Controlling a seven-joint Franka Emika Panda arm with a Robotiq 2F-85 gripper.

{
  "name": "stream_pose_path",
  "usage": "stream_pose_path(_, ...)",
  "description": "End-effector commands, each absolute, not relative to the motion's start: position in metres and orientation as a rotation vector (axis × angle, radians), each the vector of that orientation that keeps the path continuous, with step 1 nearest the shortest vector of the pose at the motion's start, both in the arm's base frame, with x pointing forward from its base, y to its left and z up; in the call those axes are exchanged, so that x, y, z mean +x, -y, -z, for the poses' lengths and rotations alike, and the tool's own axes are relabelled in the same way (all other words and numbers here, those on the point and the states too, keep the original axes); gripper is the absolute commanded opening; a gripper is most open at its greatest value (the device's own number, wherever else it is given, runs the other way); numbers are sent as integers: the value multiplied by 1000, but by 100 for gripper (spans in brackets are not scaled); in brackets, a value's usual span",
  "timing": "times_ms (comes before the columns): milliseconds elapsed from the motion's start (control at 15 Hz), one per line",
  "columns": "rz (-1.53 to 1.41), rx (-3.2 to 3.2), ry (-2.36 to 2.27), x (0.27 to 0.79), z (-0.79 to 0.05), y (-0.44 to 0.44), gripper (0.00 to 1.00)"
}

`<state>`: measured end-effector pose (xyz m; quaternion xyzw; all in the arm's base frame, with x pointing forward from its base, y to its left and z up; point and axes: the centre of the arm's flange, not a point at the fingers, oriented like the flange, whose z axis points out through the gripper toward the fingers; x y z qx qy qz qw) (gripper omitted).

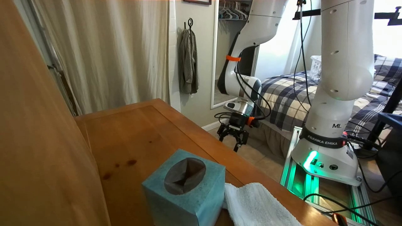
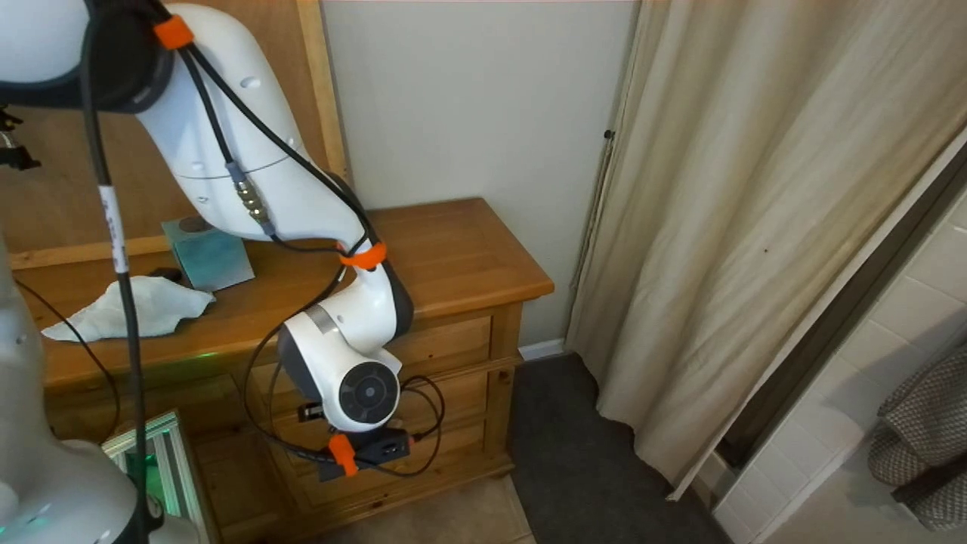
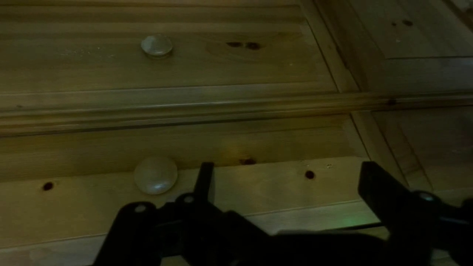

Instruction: Open the first top drawer

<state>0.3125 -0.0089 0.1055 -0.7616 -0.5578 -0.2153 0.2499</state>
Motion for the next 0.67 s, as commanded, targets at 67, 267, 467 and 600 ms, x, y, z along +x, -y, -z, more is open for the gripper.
stream_pose_path(67,589,-2075,1519,314,-106,9,100)
stream_pose_path(267,589,-2075,1519,314,-106,9,100)
stream_pose_path(467,589,-2075,1519,314,-106,9,100)
stream_pose_path(600,620,-2057,1510,315,-101,2,100)
